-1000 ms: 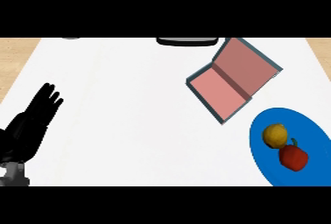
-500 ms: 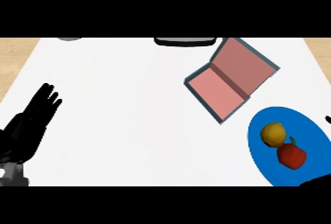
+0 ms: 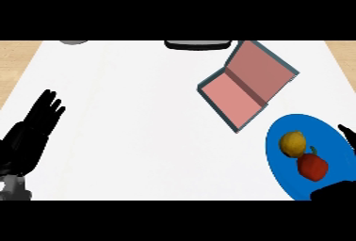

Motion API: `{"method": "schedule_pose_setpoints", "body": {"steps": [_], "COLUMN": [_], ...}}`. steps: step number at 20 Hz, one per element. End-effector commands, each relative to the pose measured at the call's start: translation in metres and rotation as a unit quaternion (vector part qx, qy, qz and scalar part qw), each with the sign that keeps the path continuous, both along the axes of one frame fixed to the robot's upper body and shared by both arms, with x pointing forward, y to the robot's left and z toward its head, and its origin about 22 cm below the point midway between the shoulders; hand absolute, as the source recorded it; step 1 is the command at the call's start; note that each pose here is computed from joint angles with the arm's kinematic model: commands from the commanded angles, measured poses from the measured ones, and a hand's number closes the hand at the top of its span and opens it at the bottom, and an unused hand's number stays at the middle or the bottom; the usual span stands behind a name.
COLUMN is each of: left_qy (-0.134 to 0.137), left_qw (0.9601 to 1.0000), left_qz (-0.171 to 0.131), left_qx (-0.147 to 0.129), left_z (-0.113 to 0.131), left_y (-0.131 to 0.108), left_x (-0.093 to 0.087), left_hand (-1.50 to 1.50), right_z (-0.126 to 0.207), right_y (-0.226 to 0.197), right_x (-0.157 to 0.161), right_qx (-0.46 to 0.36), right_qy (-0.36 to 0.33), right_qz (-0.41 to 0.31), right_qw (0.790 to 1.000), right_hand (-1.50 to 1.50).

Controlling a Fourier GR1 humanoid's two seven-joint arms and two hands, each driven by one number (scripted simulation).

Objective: Pick the bell pepper from the plate and place it in the cardboard box

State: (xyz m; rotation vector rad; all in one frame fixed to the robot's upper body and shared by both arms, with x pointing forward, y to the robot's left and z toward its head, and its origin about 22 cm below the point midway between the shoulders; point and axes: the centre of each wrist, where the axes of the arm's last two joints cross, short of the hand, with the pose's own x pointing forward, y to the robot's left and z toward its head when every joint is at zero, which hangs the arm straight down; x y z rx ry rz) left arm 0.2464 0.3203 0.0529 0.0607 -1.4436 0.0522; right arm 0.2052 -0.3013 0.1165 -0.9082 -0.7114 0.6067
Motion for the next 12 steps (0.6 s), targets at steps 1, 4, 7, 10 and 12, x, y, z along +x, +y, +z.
{"method": "schedule_pose_setpoints", "body": {"steps": [1, 4, 7, 10, 12], "left_qy": [0.005, 0.002, -0.001, 0.000, 0.004], "left_qw": [0.9999, 1.0000, 1.0000, 1.0000, 1.0000], "left_qz": [-0.008, -0.001, -0.001, 0.002, -0.002], "left_qx": [-0.004, 0.008, -0.001, 0.002, -0.004], "left_z": [-0.015, 0.012, -0.008, -0.009, -0.008], "left_y": [-0.020, 0.017, -0.001, -0.002, -0.006], "left_x": [0.005, -0.004, 0.001, 0.003, -0.001], "left_hand": [0.00, 0.00, 0.00, 0.00, 0.00], "right_z": [-0.004, 0.025, -0.006, -0.008, -0.019], "right_y": [0.004, 0.004, 0.008, 0.002, 0.008], "right_x": [0.013, 0.006, 0.018, 0.022, 0.021], "right_qx": [-0.021, -0.036, -0.044, -0.047, -0.040], "right_qy": [0.008, 0.012, 0.024, 0.042, 0.044], "right_qz": [-0.003, 0.000, -0.004, -0.004, -0.007], "right_qw": [1.000, 0.999, 0.999, 0.998, 0.998], "right_hand": [-1.50, -1.50, -1.50, -1.50, -1.50]}}
